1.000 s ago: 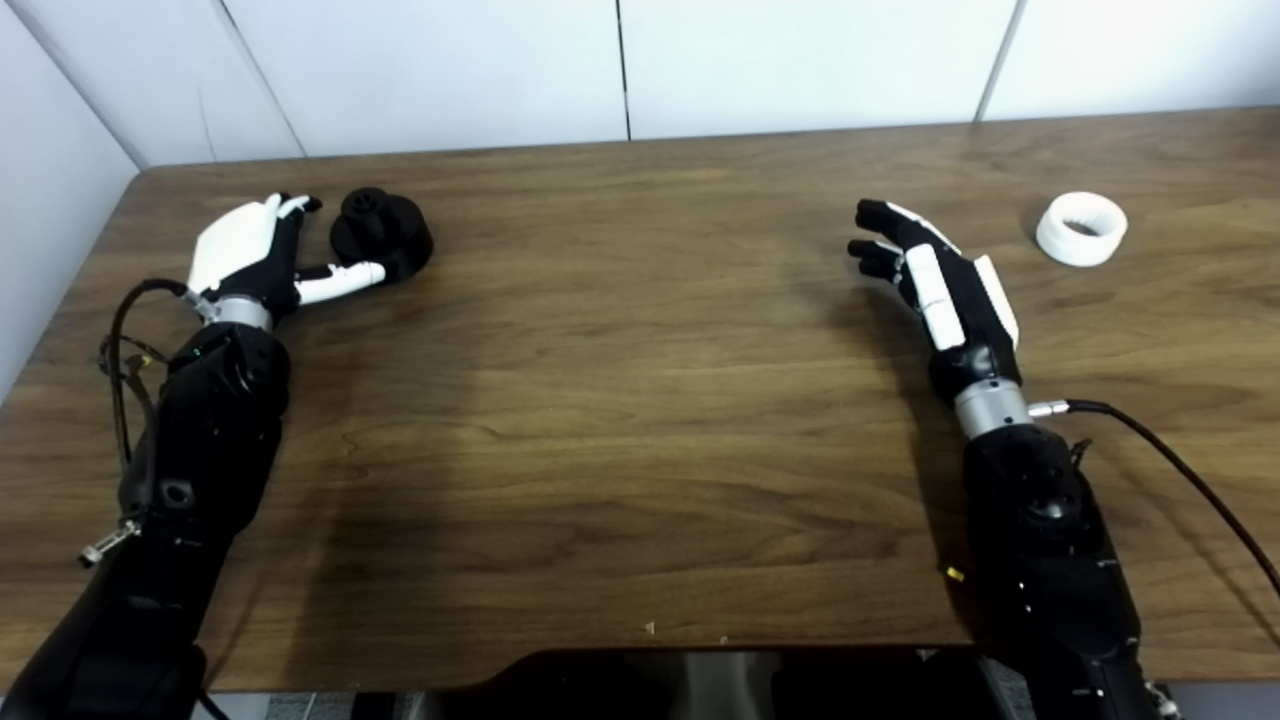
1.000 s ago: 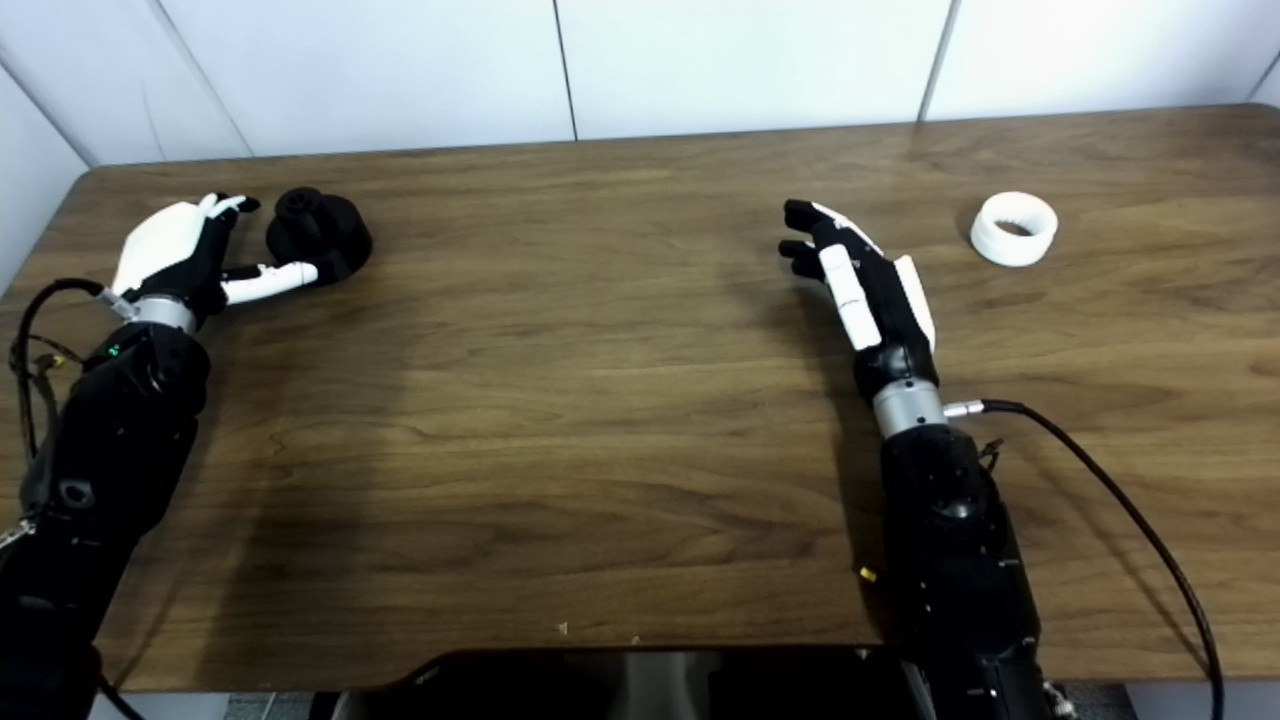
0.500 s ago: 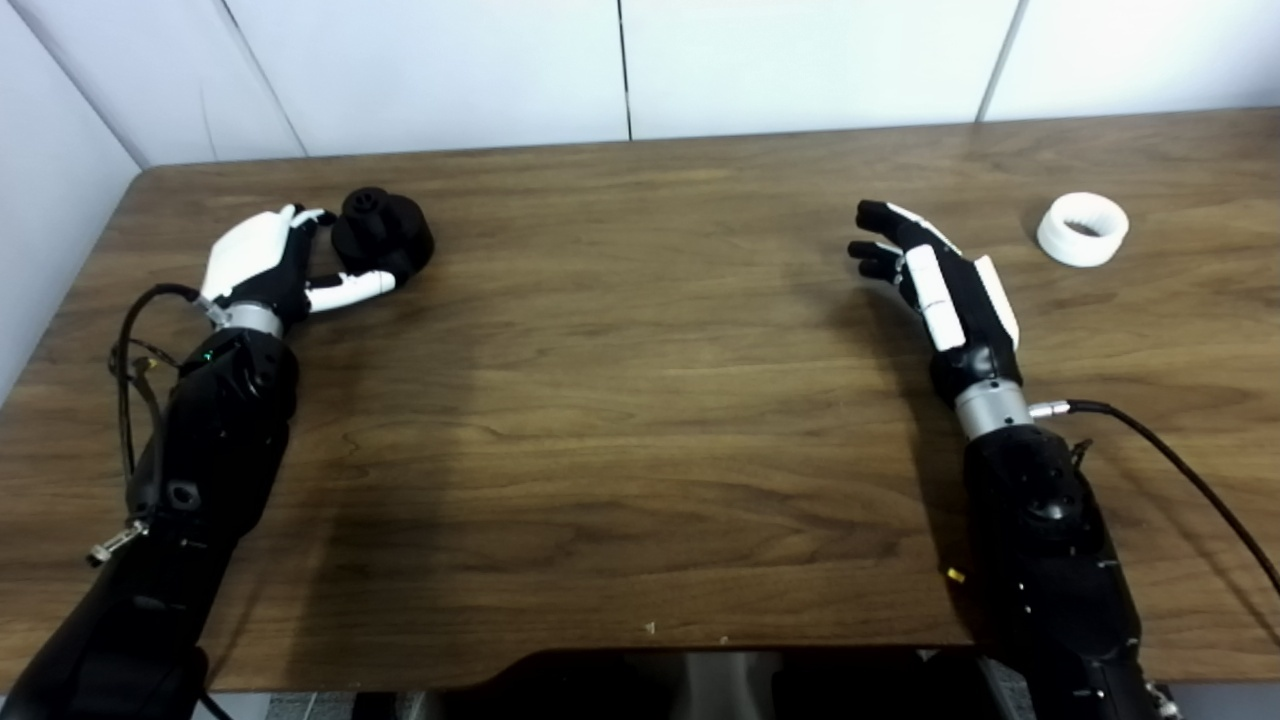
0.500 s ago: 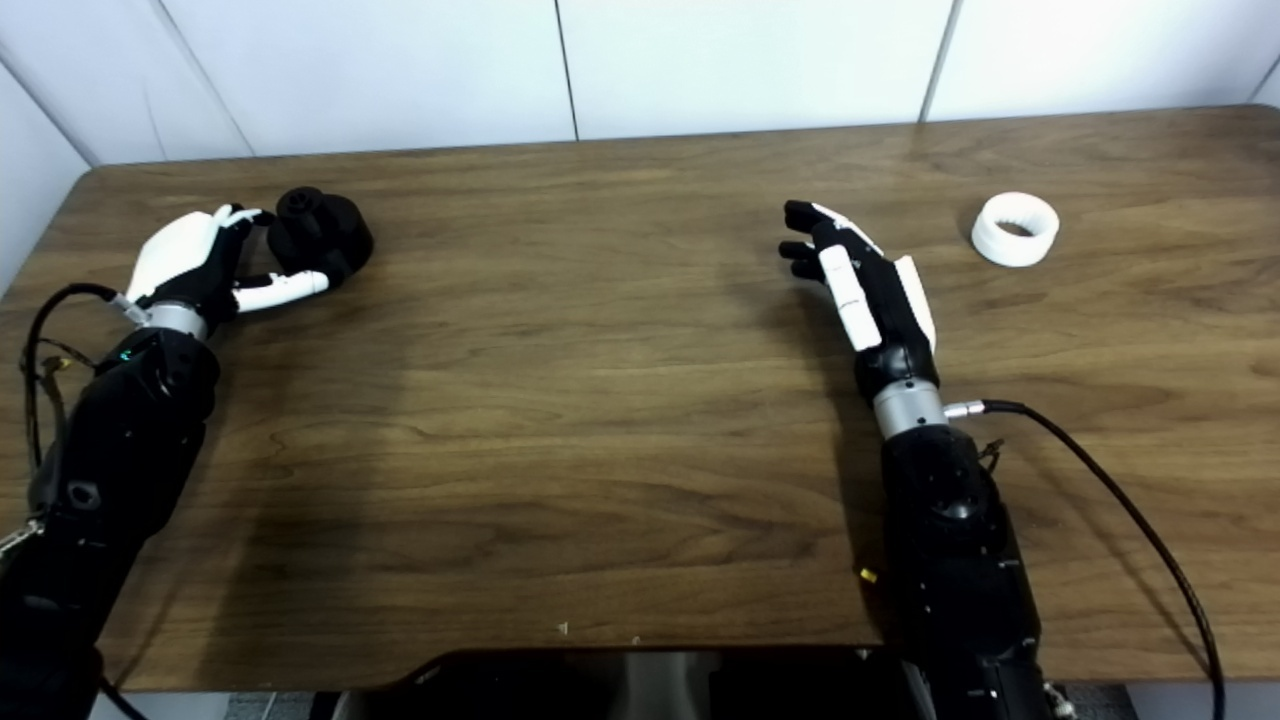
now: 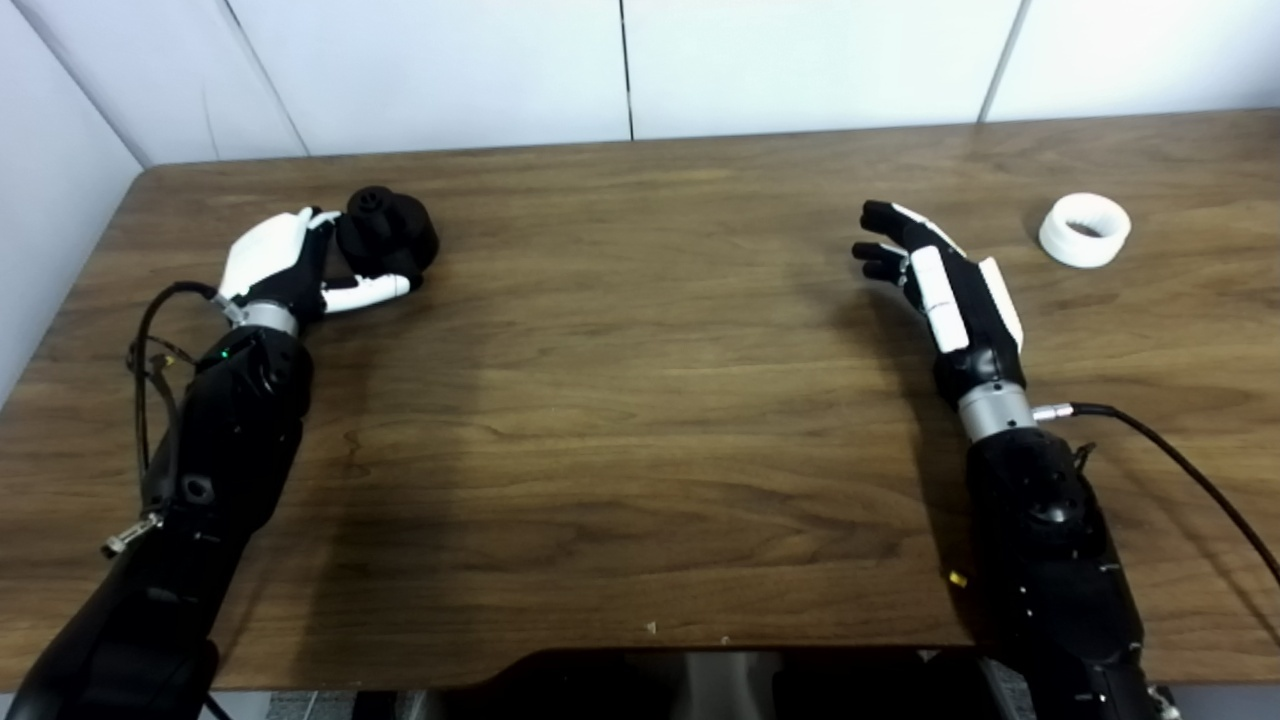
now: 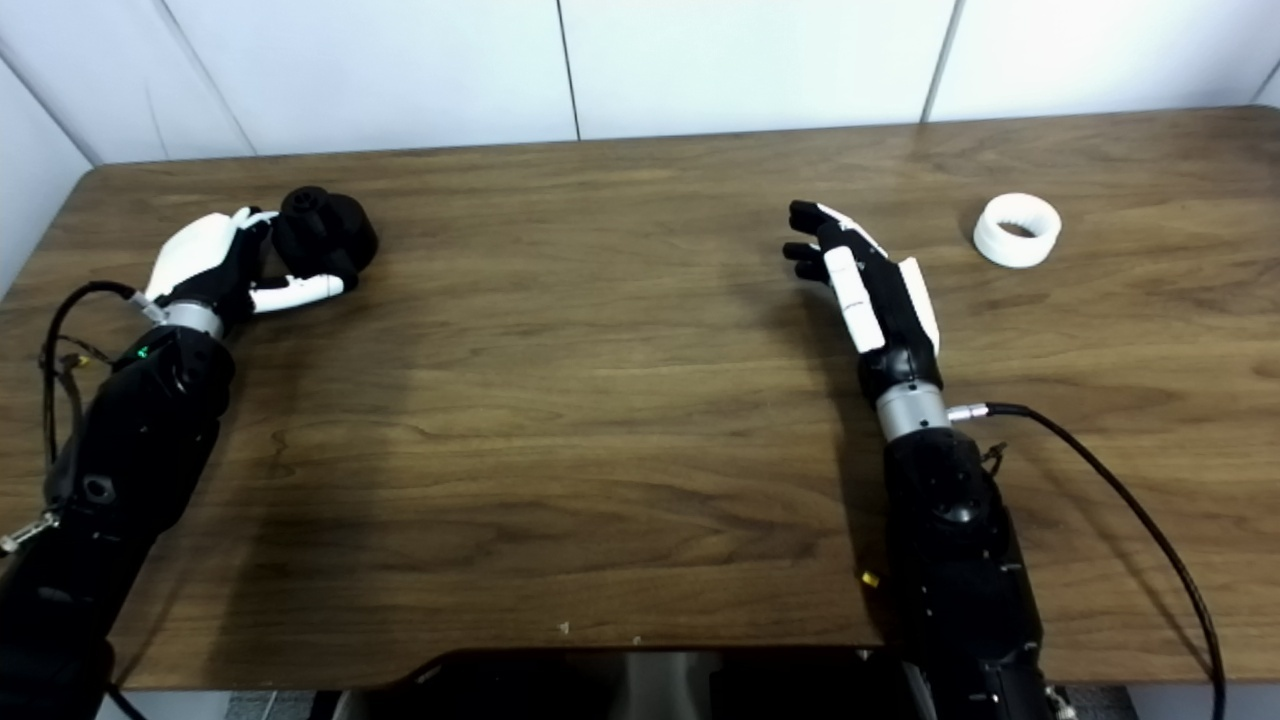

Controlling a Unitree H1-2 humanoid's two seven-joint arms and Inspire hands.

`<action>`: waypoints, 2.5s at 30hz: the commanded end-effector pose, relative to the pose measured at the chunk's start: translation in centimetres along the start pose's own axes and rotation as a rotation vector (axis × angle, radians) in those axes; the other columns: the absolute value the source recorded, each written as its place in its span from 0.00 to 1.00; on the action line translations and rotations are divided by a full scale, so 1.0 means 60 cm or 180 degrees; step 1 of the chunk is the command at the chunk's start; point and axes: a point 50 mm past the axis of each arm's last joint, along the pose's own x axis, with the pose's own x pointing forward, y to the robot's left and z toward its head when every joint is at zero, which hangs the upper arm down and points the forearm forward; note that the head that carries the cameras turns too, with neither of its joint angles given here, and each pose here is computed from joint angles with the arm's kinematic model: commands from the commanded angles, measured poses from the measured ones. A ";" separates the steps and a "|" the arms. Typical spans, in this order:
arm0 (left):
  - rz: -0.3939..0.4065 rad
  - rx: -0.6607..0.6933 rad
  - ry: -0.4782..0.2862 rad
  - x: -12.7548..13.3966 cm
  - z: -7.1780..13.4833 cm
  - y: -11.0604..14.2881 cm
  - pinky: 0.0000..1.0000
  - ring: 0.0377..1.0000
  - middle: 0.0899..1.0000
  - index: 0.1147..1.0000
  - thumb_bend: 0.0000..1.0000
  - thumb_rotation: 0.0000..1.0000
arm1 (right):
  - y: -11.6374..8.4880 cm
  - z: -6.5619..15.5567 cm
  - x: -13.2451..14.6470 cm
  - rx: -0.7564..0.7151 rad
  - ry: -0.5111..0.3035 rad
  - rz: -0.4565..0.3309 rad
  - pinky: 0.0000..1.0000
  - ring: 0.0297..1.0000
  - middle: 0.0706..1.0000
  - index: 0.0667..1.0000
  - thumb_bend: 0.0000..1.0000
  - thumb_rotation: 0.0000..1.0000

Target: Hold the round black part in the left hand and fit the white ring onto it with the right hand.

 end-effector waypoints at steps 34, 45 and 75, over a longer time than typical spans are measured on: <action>0.0724 -0.0084 0.0039 0.048 0.057 0.001 1.00 1.00 1.00 0.97 1.00 0.65 | -0.015 0.030 0.003 -0.0043 -0.0259 -0.0031 0.78 0.76 0.82 0.78 0.60 0.96; 0.0687 -0.0169 0.0025 0.051 0.069 -0.009 1.00 1.00 1.00 0.97 1.00 0.62 | -0.018 0.028 -0.002 -0.0047 -0.0255 -0.0039 0.79 0.77 0.82 0.78 0.62 0.96; 0.0800 -0.0423 -0.0035 0.042 0.081 -0.019 1.00 1.00 1.00 0.63 0.98 0.36 | -0.025 0.032 -0.007 -0.0097 -0.0260 -0.0052 0.80 0.77 0.82 0.78 0.63 0.96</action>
